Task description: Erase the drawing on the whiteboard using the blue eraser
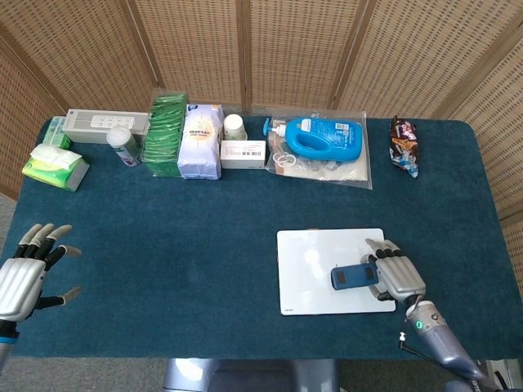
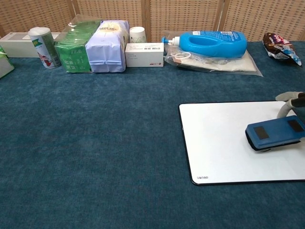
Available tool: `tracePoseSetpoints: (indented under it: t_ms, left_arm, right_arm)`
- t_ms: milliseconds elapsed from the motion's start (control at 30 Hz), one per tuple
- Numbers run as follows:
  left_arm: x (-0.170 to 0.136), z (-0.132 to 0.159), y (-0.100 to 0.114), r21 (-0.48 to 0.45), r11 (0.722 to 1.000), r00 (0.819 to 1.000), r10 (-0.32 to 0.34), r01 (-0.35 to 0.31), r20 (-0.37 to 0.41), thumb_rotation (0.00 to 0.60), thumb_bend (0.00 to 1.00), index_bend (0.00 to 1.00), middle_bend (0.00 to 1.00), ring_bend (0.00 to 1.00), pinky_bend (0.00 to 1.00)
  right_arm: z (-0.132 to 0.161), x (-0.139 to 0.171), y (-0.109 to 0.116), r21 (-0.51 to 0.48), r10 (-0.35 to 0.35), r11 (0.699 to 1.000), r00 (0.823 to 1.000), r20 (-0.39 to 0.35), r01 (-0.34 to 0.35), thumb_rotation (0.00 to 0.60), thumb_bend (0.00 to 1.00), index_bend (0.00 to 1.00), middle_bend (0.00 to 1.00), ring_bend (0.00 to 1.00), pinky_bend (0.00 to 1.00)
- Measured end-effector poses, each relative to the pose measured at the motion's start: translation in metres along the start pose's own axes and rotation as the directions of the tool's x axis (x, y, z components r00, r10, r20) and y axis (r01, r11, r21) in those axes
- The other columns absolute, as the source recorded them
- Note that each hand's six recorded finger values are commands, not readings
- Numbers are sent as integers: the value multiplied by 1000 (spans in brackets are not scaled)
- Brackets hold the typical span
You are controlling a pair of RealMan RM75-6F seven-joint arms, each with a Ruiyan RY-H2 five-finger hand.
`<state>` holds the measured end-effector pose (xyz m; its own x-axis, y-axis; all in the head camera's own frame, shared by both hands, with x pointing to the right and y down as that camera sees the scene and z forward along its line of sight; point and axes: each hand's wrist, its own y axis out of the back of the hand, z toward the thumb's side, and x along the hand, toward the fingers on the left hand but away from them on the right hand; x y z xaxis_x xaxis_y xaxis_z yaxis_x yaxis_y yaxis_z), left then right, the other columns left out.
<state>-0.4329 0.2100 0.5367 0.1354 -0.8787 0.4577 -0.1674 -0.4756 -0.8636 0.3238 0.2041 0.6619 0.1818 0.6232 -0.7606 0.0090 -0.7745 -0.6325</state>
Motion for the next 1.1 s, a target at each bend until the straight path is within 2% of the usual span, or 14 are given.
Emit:
tracePoseSetpoints:
  t_ms: [333,600,1100]
  left_arm:
    - [0,-4,0,-1,1000,1000,1,-1,-7,600,173,360,139,82,0]
    - [-1,-6,0,-5,1000,1000,0,0,-10,600,172,359,138,82,0]
    - [-1,-1,3,1,1000,1000,6,-6,-1,600,172,358,133,81,0]
  right_arm:
    - [42,-2,-5,-41,44,998,995,-94,-48,600,379,614,33,0,0]
    - [66,-4,-21,-48,90,994,986,-141,-97,600,380,614,33,0,0]
    - [45,-11,-35,-42,78,996,991,-107,-83,600,378,615,33,0,0]
